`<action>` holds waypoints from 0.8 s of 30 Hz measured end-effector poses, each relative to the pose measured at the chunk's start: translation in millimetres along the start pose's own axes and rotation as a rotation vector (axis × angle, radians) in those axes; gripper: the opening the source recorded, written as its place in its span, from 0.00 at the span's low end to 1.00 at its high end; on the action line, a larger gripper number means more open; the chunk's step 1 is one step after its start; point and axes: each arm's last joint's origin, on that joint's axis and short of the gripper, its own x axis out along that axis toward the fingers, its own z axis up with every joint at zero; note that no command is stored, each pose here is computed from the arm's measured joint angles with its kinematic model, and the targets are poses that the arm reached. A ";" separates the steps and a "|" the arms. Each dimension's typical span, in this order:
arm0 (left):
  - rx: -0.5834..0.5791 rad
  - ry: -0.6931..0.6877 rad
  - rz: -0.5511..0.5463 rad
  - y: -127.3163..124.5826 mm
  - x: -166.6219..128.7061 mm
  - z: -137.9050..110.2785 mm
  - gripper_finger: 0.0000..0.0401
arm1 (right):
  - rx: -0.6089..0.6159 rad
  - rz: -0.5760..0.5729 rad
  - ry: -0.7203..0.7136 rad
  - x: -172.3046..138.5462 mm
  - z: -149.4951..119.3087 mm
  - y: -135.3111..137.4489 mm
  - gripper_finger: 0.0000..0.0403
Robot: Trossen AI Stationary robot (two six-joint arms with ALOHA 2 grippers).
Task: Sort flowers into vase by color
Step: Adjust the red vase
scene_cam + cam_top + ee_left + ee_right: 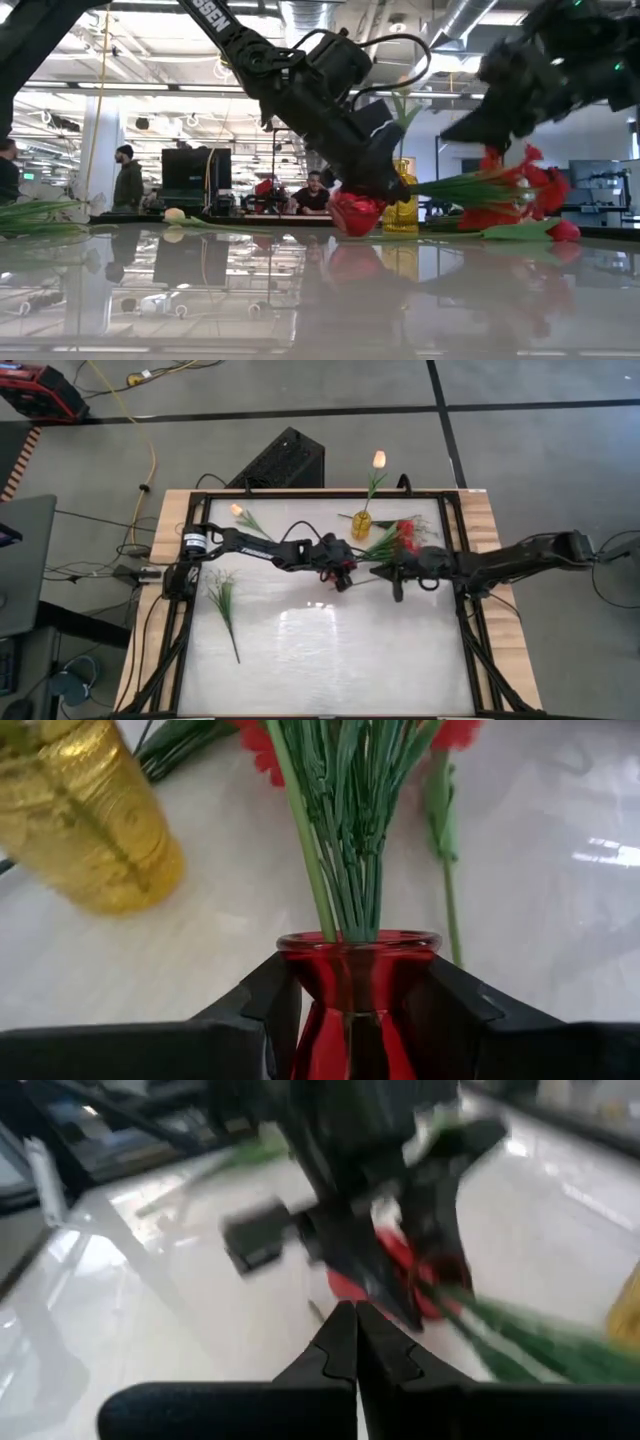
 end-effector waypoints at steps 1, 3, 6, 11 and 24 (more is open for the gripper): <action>0.002 -0.014 -0.004 -0.5 0.2 1.1 0.33 | -0.015 0.012 -0.029 -5.0 4.4 1.0 0.06; 0.004 -0.034 -0.008 -1.2 0.5 2.4 0.33 | -0.040 0.047 -0.084 -15.0 12.2 3.1 0.06; -0.001 -0.066 -0.011 -1.7 0.7 5.3 0.33 | -0.069 0.091 -0.183 -31.5 23.8 5.6 0.06; -0.015 -0.141 0.004 2.3 -4.0 2.5 0.33 | -0.083 0.111 -0.282 -59.8 37.8 7.1 0.06; -0.239 -0.540 0.015 41.7 -71.1 -48.2 0.33 | -0.059 0.131 -0.266 -69.6 39.9 12.6 0.06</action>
